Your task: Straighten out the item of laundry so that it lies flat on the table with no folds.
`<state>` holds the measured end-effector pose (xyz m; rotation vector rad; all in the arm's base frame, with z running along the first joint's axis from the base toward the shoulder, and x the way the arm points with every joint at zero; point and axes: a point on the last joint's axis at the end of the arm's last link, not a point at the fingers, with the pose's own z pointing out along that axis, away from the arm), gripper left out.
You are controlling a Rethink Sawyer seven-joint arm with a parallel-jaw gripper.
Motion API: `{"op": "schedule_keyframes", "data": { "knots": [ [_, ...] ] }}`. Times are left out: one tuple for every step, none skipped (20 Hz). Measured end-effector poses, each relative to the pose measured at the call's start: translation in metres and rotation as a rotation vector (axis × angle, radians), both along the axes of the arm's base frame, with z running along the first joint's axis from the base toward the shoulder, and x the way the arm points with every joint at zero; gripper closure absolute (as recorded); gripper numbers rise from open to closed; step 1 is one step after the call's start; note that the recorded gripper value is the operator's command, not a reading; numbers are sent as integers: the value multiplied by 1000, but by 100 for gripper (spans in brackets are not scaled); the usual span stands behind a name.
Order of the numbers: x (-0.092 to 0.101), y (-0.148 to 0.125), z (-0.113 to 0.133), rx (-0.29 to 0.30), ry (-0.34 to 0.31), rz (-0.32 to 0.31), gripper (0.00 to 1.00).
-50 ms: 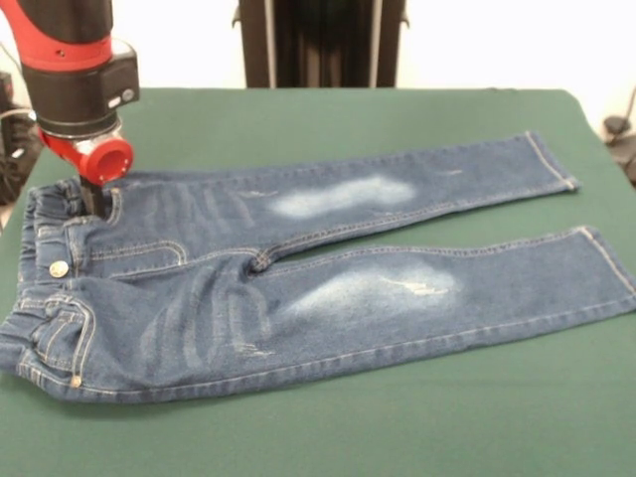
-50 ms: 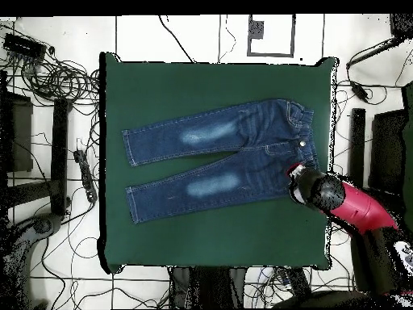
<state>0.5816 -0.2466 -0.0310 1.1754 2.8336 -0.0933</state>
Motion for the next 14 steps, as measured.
{"op": "schedule_keyframes", "data": {
  "knots": [
    [0,0,-1,1,1,0,100],
    [-1,1,-4,3,3,0,100],
    [-2,1,-6,5,5,0,100],
    [-2,2,-8,5,5,-1,100],
    [-2,1,-8,4,4,-1,100],
    [-1,0,-9,3,3,-1,100],
    [-1,0,-8,2,3,-1,100],
    [-1,0,-9,2,3,0,100],
    [-1,0,-8,1,3,0,100],
    [-1,1,-8,0,4,1,100],
    [-1,1,-8,-1,4,1,100],
    [-2,1,-8,-2,5,2,100],
    [-2,1,-8,-3,5,2,100],
    [-2,1,-8,-3,5,2,100]
  ]
}}
